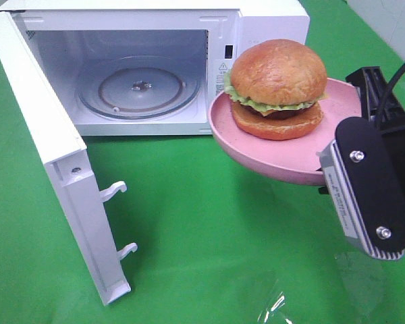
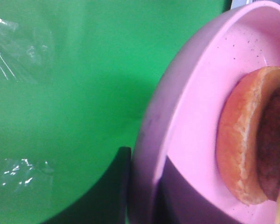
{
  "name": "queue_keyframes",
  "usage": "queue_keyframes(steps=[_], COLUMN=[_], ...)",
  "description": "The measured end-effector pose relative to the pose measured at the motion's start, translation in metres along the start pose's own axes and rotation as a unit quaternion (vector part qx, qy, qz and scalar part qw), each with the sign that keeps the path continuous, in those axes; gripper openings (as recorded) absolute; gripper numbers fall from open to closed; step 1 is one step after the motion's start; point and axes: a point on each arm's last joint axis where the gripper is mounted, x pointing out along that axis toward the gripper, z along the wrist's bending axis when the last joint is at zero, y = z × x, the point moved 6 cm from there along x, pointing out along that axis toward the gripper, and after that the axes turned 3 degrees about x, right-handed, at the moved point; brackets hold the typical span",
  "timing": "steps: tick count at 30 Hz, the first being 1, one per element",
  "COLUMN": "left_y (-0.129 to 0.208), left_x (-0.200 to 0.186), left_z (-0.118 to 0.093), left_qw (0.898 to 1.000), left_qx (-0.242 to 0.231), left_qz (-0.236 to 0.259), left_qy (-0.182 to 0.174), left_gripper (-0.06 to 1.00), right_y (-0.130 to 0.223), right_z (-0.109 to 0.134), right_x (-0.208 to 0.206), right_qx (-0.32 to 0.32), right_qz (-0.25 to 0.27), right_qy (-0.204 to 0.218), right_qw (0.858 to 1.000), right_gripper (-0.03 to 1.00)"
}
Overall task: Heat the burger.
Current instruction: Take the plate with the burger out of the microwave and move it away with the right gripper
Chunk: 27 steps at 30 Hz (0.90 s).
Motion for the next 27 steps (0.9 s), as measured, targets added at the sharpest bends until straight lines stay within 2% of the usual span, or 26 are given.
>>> queue_keyframes(steps=[4, 10, 11, 14, 18, 21, 23, 27], left_y=[0.000, 0.000, 0.000, 0.000, 0.000, 0.000, 0.000, 0.000], left_x=[0.000, 0.000, 0.000, 0.000, 0.000, 0.000, 0.000, 0.000], left_z=[0.000, 0.000, 0.000, 0.000, 0.000, 0.000, 0.000, 0.000], left_qw=[1.000, 1.000, 1.000, 1.000, 1.000, 1.000, 1.000, 1.000], left_qx=[0.000, 0.000, 0.000, 0.000, 0.000, 0.000, 0.000, 0.000], left_qz=[0.000, 0.000, 0.000, 0.000, 0.000, 0.000, 0.000, 0.000], left_qy=[0.000, 0.000, 0.000, 0.000, 0.000, 0.000, 0.000, 0.000], left_gripper=[0.98, 0.98, 0.98, 0.98, 0.98, 0.98, 0.98, 0.98], right_y=[0.006, 0.021, 0.025, 0.028, 0.043, 0.044, 0.051, 0.054], right_z=[0.001, 0.006, 0.007, 0.007, 0.003, 0.003, 0.001, 0.001], right_x=[-0.006, -0.013, -0.014, -0.015, -0.018, -0.018, -0.020, -0.022], right_qx=[0.018, 0.080, 0.106, 0.120, 0.193, 0.202, 0.243, 0.266], right_qz=[0.015, 0.058, 0.073, 0.081, 0.127, 0.132, 0.152, 0.160], right_qy=[0.002, -0.002, -0.002, -0.001, 0.028, 0.032, 0.049, 0.055], right_qw=[1.000, 0.995, 0.992, 0.989, 0.973, 0.970, 0.957, 0.949], right_gripper=[0.11, 0.11, 0.11, 0.11, 0.11, 0.11, 0.11, 0.11])
